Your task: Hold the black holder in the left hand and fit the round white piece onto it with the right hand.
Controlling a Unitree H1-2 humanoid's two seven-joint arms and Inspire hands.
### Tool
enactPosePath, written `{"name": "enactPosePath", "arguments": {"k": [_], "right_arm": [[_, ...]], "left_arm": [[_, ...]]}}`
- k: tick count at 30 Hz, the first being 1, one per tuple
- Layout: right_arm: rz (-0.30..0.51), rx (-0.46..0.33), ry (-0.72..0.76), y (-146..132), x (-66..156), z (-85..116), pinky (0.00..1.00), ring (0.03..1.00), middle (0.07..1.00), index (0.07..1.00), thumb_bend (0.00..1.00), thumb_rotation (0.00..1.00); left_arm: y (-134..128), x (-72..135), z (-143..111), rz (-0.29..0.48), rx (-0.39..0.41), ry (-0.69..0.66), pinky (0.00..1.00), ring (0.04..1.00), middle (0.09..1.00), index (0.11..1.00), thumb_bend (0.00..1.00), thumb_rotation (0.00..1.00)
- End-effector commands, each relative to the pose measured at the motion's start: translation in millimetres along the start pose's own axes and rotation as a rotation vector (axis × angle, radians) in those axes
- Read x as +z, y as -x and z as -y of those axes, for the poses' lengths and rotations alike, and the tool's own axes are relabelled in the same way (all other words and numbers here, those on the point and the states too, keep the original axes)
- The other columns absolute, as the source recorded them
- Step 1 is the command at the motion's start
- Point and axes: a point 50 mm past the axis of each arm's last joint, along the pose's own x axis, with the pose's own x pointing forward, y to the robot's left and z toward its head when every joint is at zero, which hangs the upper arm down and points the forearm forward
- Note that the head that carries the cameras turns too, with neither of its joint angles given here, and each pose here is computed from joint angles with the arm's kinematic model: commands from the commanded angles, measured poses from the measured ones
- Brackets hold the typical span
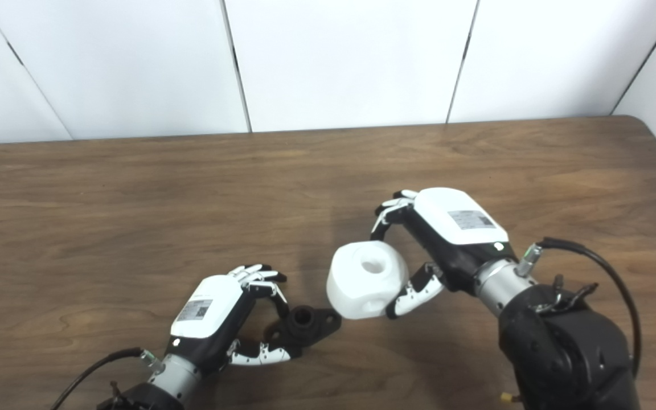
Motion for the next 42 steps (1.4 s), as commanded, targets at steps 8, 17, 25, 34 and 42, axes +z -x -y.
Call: {"name": "enactPosePath", "arguments": {"k": [8,17,25,34,42], "right_arm": [[0.105,-0.095,0.040,-0.1,23.1,5.2,0.78,0.908,0.824,0.484,0.52,0.13],[0.142,-0.091,0.029,-6.0,36.1,-2.1,0.79,0.918,0.825,0.484,0.52,0.14],[0.161,-0.089,0.007,-12.1,44.7,-8.6,0.80,0.930,0.825,0.484,0.52,0.13],[0.156,-0.081,0.038,-17.3,46.6,-18.2,0.81,0.936,0.824,0.484,0.52,0.13],[0.159,-0.070,0.036,-18.6,45.6,-24.8,0.83,0.946,0.817,0.484,0.52,0.13]], "left_arm": [[3.9,-11.8,26.3,-0.067,-0.175,0.009,0.90,0.896,0.821,0.489,0.52,0.05],[3.1,-11.4,27.6,-0.070,-0.181,0.006,0.90,0.894,0.819,0.489,0.52,0.05],[2.3,-9.4,28.2,-0.073,-0.178,0.009,0.89,0.893,0.819,0.489,0.52,0.05],[1.5,-7.2,27.6,-0.073,-0.175,0.008,0.89,0.893,0.820,0.489,0.52,0.05],[0.3,-6.2,26.7,-0.070,-0.171,0.010,0.89,0.894,0.822,0.489,0.52,0.05]]}}
